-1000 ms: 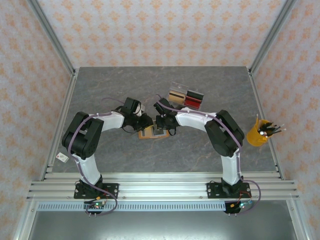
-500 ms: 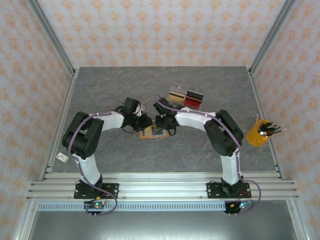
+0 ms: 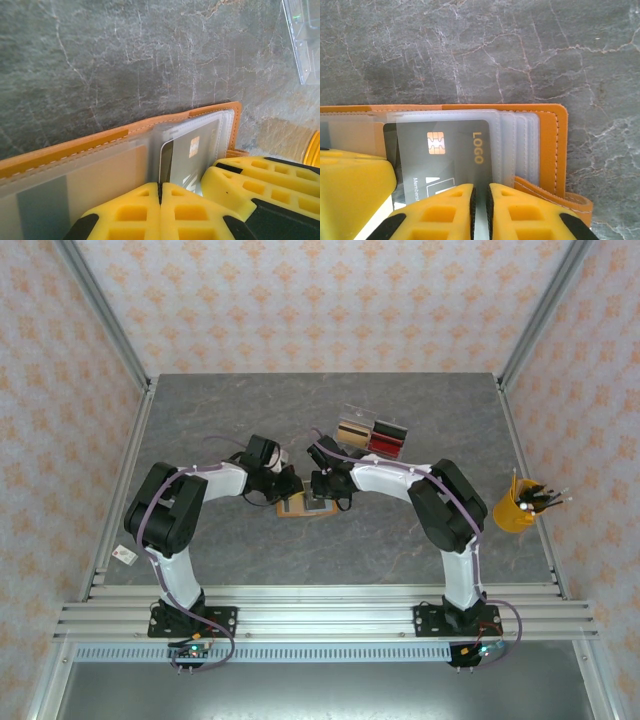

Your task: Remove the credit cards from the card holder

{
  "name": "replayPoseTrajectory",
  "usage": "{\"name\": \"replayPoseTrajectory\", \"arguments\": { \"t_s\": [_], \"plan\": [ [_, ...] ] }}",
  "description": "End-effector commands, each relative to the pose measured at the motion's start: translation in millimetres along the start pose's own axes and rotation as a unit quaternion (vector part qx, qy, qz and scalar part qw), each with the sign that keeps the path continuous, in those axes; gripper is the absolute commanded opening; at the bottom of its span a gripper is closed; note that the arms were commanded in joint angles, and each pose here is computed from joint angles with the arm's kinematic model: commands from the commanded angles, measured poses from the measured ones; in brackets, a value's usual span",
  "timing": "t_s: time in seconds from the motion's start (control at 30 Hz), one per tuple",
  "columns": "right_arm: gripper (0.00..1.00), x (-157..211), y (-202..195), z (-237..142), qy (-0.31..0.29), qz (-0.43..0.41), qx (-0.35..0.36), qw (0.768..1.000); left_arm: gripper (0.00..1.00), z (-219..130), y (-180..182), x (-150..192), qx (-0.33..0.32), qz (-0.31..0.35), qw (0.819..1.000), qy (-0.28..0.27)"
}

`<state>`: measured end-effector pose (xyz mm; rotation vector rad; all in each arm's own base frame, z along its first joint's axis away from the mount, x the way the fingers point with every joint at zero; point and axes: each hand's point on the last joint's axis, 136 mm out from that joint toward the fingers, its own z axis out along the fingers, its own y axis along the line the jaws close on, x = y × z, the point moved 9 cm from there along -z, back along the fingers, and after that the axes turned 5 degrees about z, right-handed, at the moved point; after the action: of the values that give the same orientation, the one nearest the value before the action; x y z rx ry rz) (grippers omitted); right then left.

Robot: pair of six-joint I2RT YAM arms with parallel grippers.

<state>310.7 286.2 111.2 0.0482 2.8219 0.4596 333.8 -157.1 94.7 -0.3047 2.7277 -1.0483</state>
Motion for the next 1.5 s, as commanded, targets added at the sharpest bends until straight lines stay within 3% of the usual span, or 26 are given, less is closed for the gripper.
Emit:
{"name": "replayPoseTrajectory", "arguments": {
  "t_s": [0.0, 0.37, 0.6, 0.73, 1.3, 1.47],
  "plan": [
    [0.16, 13.7, -17.8, 15.5, 0.038, 0.009, 0.052, 0.998, 0.0, -11.3, 1.7, -0.6, -0.001, 0.016, 1.0, -0.012],
    [0.16, 9.1, -12.3, 8.7, 0.029, 0.008, 0.04, 0.999, 0.0, -24.3, 9.7, 2.8, -0.019, 0.019, 1.0, -0.013],
    [0.17, -2.9, 4.5, -20.3, -0.004, 0.0, -0.014, 1.0, 0.0, -21.0, 11.3, 1.4, -0.022, 0.016, 1.0, -0.009],
    [0.17, -4.3, 14.1, -26.8, 0.012, -0.005, -0.046, 0.999, 0.0, -18.8, 13.4, 1.8, -0.026, 0.013, 1.0, -0.005],
    [0.16, 2.1, 6.6, 8.3, 0.053, 0.003, -0.012, 0.999, 0.0, -16.5, 15.5, 3.2, -0.025, 0.005, 1.0, 0.002],
    [0.16, 5.7, 4.3, 15.5, 0.065, 0.003, -0.01, 0.998, 0.06, -14.9, 13.0, 3.4, -0.006, 0.005, 1.0, 0.005]
  ]
}}
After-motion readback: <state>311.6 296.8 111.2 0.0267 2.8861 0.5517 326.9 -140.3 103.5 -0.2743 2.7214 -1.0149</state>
